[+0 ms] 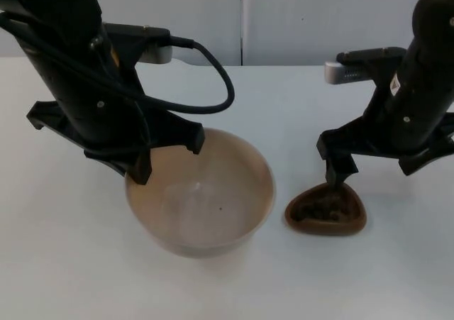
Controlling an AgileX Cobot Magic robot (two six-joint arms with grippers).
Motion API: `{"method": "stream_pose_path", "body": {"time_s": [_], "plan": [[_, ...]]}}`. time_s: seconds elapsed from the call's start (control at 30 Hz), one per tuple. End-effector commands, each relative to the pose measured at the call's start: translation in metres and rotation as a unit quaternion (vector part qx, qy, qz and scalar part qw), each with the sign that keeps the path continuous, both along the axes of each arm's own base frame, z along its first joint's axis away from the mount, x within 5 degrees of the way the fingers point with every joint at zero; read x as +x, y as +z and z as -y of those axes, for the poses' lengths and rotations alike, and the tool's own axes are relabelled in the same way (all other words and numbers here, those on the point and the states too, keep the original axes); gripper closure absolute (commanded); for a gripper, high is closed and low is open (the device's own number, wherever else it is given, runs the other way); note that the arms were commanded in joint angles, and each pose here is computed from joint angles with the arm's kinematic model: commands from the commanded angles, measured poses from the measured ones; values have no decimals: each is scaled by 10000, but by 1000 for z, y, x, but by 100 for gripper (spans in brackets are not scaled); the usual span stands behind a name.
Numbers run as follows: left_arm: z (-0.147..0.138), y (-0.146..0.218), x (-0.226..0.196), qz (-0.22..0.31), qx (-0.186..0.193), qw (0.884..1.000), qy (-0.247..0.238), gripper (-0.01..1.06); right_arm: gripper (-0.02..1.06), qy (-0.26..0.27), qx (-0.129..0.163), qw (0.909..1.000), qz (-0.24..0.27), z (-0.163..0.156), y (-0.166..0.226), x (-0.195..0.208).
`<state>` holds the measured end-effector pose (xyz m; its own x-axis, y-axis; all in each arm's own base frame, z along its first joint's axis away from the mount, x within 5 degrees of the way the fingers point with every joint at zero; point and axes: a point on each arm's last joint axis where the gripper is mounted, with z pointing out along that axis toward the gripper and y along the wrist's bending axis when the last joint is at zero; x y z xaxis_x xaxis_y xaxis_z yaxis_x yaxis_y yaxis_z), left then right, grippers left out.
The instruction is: Pick up the bowl with the left hand and pour the coffee beans from the cup into the bowl with the right hand.
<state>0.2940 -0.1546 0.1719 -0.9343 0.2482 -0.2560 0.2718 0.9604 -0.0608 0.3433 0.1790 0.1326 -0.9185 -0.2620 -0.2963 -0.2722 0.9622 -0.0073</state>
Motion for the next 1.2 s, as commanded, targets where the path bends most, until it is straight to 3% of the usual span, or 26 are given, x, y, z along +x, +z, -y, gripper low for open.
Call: {"method": "stream_pose_path", "body": {"time_s": [0.0,0.17,0.4,1.17], "plan": [[1,4,-1,61,-68,10000,33,105,15,15,7,10000,78,1,2,1],[2,4,-1,57,-74,9999,38,105,16,46,-82,10000,-10,1,-8,2],[2,4,-1,57,-74,9999,38,105,29,-20,-37,10000,-18,-2,-23,4],[2,4,-1,53,-81,9999,44,105,30,-54,-57,9999,-85,-2,-31,5]]}}
